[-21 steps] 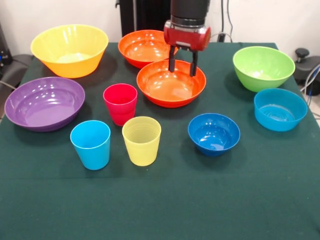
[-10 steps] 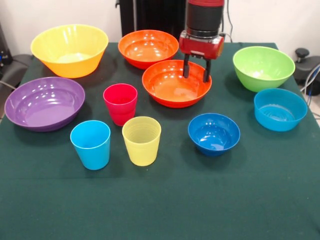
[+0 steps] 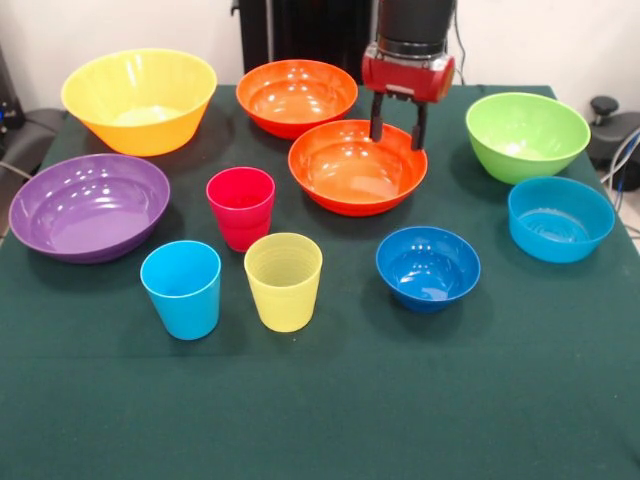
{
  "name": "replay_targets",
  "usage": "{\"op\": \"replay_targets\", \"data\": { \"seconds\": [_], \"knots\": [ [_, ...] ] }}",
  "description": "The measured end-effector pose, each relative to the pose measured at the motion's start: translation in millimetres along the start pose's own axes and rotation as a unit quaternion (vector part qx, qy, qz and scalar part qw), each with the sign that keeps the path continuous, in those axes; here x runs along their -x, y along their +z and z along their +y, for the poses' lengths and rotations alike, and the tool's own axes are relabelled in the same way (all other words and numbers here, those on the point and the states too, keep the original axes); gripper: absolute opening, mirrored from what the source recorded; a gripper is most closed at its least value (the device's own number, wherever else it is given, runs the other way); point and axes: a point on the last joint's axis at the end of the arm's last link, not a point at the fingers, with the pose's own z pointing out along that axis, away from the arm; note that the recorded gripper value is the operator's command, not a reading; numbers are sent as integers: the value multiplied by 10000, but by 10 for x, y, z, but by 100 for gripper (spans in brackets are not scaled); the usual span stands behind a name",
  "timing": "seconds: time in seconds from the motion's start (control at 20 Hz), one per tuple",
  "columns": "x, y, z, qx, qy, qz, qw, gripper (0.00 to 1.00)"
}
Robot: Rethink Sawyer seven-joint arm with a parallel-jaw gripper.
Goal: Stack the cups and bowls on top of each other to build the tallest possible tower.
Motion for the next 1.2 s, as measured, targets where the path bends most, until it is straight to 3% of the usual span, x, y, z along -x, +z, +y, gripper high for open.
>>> {"op": "replay_targets", "data": {
  "seconds": [0.45,0.7,1.2],
  "knots": [
    [218,-341,-136,-154,190,324,9992,100],
    [313,-491,-145,-155,248,359,9989,100],
    [346,-451,-114,-139,463,419,9980,100]
  ]
}}
